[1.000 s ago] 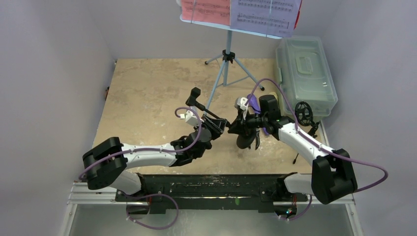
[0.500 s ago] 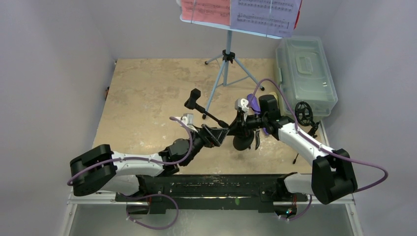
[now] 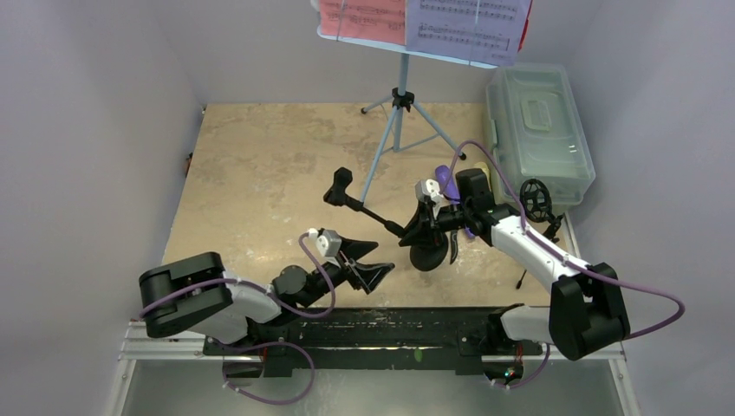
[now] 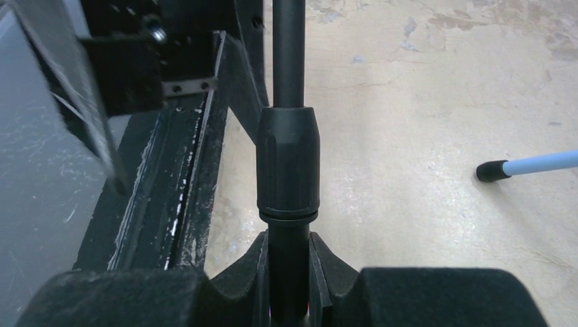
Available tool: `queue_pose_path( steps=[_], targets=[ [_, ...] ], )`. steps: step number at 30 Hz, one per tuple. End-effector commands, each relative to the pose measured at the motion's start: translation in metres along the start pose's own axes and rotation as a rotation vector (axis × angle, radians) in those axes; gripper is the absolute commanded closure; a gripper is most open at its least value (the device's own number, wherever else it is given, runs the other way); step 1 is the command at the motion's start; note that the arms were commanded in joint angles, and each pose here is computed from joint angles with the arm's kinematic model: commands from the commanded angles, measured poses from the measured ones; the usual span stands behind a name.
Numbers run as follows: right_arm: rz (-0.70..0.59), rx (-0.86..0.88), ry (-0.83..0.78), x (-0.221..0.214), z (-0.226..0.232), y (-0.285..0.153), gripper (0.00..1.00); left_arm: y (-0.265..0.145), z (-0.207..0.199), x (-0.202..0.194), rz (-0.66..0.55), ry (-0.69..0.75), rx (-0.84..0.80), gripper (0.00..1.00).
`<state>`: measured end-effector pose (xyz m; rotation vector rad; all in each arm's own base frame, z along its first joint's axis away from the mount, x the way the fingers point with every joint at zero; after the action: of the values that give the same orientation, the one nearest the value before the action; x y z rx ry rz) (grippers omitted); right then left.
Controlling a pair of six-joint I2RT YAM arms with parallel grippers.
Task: Pack up the instrument practice props
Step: Unscrew the knob on the microphone stand.
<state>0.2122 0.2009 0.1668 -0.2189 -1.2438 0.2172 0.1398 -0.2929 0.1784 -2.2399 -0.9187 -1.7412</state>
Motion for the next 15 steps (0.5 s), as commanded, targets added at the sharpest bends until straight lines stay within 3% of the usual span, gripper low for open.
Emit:
queue_pose_path(
  steps=[1, 11, 15],
  targets=[
    [-0.072, 0.088, -0.149, 0.032, 0.015, -0.006, 1.00, 0.004, -0.018, 0.039, -0.220, 0.045, -0.119, 0.24],
    [-0.076, 0.112, -0.168, 0.032, 0.019, -0.006, 1.00, 0.027, -0.015, 0.046, -0.261, 0.088, -0.085, 0.26],
    [-0.077, 0.117, -0.170, 0.031, 0.020, -0.006, 1.00, 0.037, -0.014, 0.052, -0.287, 0.103, -0.068, 0.31]
  ],
)
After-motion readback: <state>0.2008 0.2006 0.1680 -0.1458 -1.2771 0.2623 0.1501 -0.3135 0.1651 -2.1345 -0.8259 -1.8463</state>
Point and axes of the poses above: each gripper's point midway between its finger pads, its own y axis out along the fingers, its own z axis along the line the jaws close on, x = y × z, the point moved 4 cm from there along -y, back along the fingers, and after that the axes turned 8 degrees about y, right-handed, at the moved point
